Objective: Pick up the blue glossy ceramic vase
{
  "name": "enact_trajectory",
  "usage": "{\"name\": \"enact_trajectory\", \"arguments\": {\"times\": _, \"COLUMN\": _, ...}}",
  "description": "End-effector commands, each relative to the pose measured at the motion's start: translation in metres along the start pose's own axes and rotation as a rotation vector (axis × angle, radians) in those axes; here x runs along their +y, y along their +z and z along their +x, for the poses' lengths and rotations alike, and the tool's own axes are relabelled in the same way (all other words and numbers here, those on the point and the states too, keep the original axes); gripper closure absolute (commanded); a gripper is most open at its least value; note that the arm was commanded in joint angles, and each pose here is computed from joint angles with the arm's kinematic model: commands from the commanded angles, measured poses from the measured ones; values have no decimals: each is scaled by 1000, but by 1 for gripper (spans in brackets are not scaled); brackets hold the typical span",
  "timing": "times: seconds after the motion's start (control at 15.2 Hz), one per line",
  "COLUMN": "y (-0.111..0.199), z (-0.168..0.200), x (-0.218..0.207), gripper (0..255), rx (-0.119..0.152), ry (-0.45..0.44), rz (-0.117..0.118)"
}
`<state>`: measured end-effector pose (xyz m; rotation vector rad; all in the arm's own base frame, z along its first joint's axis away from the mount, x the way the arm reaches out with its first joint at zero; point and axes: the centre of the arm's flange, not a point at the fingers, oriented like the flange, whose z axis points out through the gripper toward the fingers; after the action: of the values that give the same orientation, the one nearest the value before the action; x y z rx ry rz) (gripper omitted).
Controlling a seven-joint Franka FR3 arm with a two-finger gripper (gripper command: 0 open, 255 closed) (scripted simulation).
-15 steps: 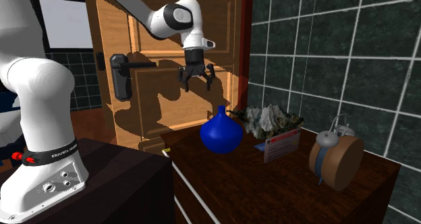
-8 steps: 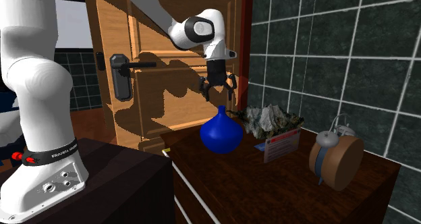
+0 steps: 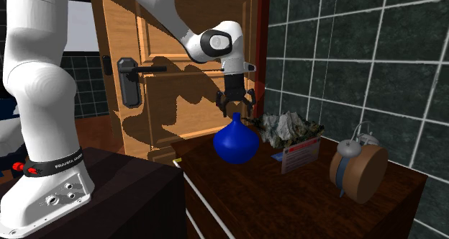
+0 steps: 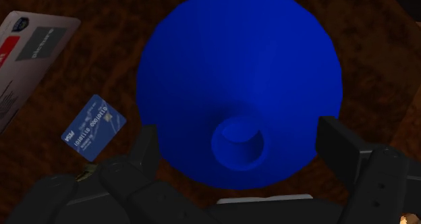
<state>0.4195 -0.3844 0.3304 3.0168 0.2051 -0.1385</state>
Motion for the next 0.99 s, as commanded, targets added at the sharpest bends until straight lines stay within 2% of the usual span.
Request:
{"name": "enact_trajectory", "arguments": {"times": 0.0, "y": 8, "z": 0, "x": -1, "gripper": 0, "rx": 0, "ry": 0, "rz": 0}}
{"name": "enact_trajectory", "arguments": {"times": 0.07, "y": 8, "z": 0, "x": -1, "gripper": 0, "rx": 0, "ry": 0, "rz": 0}}
{"name": "enact_trajectory", "arguments": {"times": 0.13, "y": 7, "z": 0, "x": -1, "gripper": 255, "rx": 0, "ry": 0, "rz": 0}}
{"name": "enact_trajectory", "arguments": {"times": 0.73, "y": 8, "z": 0, "x": -1, "gripper": 255, "rx": 0, "ry": 0, "rz": 0}}
{"name": "enact_trajectory", "arguments": {"times": 0.92, "y": -8, "z": -1, "x": 0, "gripper": 255, "rx": 0, "ry": 0, "rz": 0}}
